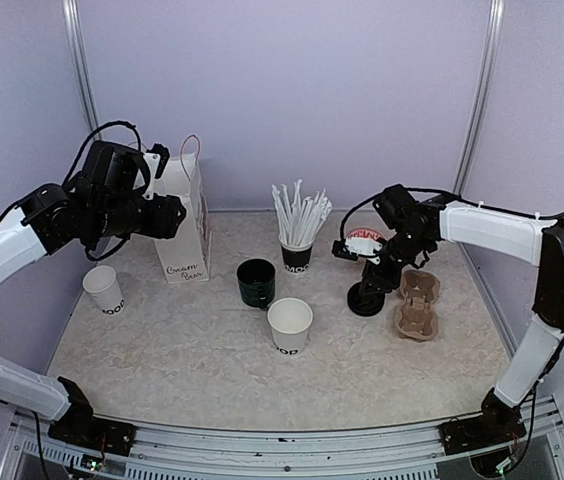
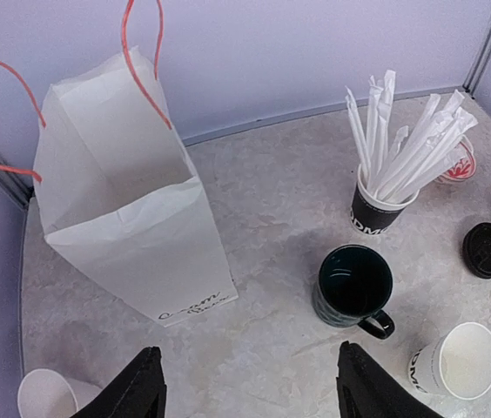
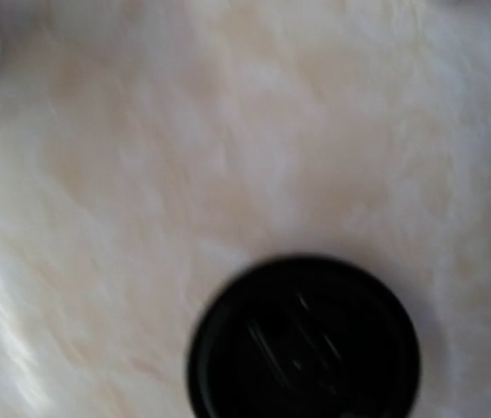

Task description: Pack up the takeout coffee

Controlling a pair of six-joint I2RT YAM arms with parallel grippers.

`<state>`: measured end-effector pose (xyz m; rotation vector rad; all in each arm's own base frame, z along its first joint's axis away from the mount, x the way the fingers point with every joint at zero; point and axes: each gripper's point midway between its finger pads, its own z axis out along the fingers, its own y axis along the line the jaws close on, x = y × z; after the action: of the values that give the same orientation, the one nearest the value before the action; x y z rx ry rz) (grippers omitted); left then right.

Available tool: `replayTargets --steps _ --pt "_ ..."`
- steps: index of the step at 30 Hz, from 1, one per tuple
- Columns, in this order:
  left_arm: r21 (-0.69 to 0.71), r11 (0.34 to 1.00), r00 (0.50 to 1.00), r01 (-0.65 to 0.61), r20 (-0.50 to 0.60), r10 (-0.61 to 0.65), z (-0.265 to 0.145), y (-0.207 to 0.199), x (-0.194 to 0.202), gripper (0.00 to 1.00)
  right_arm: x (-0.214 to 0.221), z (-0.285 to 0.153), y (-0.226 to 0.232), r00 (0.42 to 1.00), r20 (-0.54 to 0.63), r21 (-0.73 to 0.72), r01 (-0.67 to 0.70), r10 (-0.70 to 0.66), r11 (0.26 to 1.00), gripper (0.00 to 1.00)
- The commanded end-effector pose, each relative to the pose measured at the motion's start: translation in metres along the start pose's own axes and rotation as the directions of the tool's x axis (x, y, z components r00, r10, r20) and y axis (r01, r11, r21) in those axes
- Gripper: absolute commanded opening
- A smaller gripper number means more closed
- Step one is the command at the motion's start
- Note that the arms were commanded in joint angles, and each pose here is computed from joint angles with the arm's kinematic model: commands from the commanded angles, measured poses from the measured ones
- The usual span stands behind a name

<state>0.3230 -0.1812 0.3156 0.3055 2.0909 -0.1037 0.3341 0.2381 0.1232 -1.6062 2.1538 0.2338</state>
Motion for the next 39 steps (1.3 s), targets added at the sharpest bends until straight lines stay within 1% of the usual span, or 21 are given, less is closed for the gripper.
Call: replayTargets --steps 1,4,9,16,20,25,33,39 --pt "0.040 0.999 0.999 -0.032 0.033 0.031 0.009 -0.023 -0.004 0.66 0.035 0.003 0.000 0.964 -0.162 -0.001 0.215 -0.212 0.977 0.46" --pt "0.059 0.996 0.998 -0.061 0.022 0.060 0.014 -0.041 -0.001 0.65 0.049 0.005 0.000 0.920 -0.225 -0.035 0.320 -0.320 0.947 0.47" --pt "0.072 0.996 0.998 -0.056 0.034 0.054 0.015 -0.052 -0.002 0.66 0.061 0.011 -0.005 0.862 -0.280 -0.062 0.423 -0.422 0.904 0.50" --pt "0.059 0.997 0.998 -0.059 0.015 0.058 0.020 -0.052 0.004 0.66 0.063 0.023 0.003 0.825 -0.268 -0.141 0.478 -0.498 0.867 0.51" --pt "0.052 0.997 0.998 -0.063 0.003 0.063 0.021 -0.051 0.008 0.66 0.068 0.031 0.009 0.801 -0.281 -0.183 0.497 -0.529 0.848 0.48" --pt "0.058 0.997 0.998 -0.058 -0.002 0.058 0.022 -0.052 0.010 0.66 0.069 0.039 0.006 0.789 -0.297 -0.189 0.503 -0.538 0.843 0.44" --pt "0.062 0.996 0.998 -0.058 -0.006 0.058 0.023 -0.053 0.012 0.66 0.075 0.048 0.002 0.774 -0.328 -0.194 0.506 -0.541 0.841 0.34" --pt "0.065 0.996 0.998 -0.053 -0.011 0.054 0.023 -0.053 0.016 0.66 0.075 0.052 0.001 0.775 -0.330 -0.194 0.503 -0.539 0.842 0.31"
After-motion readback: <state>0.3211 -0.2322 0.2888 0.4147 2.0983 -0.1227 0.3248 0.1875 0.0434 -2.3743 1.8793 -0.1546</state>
